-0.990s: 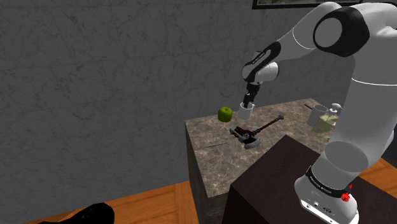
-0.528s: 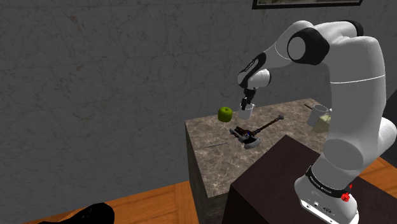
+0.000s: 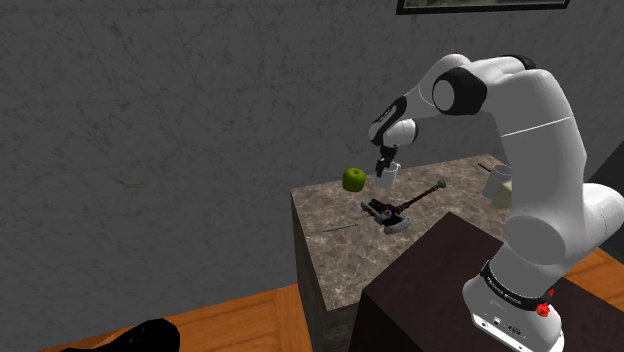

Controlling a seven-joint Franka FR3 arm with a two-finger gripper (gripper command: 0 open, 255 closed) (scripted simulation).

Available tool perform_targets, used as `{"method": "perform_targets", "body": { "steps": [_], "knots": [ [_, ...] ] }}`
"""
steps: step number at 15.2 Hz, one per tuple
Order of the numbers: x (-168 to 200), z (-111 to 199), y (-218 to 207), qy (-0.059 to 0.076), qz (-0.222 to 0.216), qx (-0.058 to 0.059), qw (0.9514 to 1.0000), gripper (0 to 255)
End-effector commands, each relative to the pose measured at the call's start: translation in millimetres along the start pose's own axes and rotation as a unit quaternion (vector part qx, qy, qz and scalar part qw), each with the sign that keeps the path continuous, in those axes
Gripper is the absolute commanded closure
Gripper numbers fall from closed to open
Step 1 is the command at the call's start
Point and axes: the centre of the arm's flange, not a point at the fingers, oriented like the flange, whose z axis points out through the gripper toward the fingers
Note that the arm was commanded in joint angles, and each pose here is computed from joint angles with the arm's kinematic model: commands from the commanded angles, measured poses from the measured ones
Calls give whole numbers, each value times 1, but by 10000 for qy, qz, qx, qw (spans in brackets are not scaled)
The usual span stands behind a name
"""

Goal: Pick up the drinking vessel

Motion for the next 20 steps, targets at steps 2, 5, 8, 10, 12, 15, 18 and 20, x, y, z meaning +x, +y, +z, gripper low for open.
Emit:
{"method": "perform_targets", "body": {
  "steps": [2, 5, 8, 10, 12, 15, 18, 20],
  "knots": [
    [0, 16, 0, 2, -1, 0, 10000, 0],
    [0, 25, 0, 2, -1, 0, 10000, 0],
    [1, 25, -1, 2, -1, 0, 10000, 255],
    [1, 25, -1, 2, -1, 0, 10000, 255],
    [1, 25, -1, 2, -1, 0, 10000, 255],
    [0, 25, 0, 2, -1, 0, 10000, 255],
    [1, 9, 0, 2, -1, 0, 10000, 255],
    [1, -2, 0, 2, -1, 0, 10000, 255]
  ]
}}
